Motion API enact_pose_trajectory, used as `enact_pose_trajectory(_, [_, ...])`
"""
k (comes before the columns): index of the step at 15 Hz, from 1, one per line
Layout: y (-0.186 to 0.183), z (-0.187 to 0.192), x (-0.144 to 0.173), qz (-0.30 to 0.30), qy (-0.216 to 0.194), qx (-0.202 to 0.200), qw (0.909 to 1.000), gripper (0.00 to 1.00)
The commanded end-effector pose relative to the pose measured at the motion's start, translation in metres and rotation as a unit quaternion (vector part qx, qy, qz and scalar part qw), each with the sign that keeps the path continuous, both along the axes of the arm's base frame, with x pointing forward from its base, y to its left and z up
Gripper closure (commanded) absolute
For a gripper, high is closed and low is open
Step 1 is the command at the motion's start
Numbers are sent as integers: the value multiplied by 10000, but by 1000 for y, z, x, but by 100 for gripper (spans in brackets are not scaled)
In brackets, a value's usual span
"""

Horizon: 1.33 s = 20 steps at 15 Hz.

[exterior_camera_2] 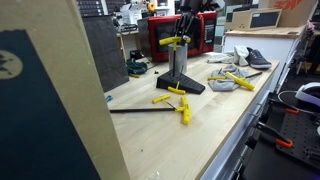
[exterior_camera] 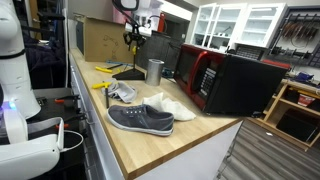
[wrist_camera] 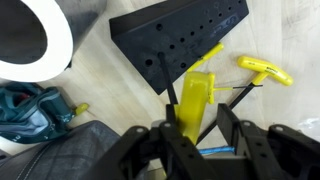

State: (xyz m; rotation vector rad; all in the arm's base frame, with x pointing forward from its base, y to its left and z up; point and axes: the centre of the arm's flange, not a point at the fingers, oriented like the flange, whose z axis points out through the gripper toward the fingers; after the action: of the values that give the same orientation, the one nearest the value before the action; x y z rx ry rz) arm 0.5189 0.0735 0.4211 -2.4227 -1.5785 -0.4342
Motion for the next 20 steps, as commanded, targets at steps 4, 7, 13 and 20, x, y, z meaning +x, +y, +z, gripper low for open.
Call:
enact_pose_trajectory(4, [12,-4,-5,1273,32,-485,9907,1])
enact_pose_trajectory(7, [22,0,-10,1501,-160,-867,9847,0])
enact_pose_trajectory(13, [36,28,-17,1207,-1234,-2105,9622,0])
enact_pose_trajectory(20, [55,47,-30,1145,-1818,-1919,9576,0])
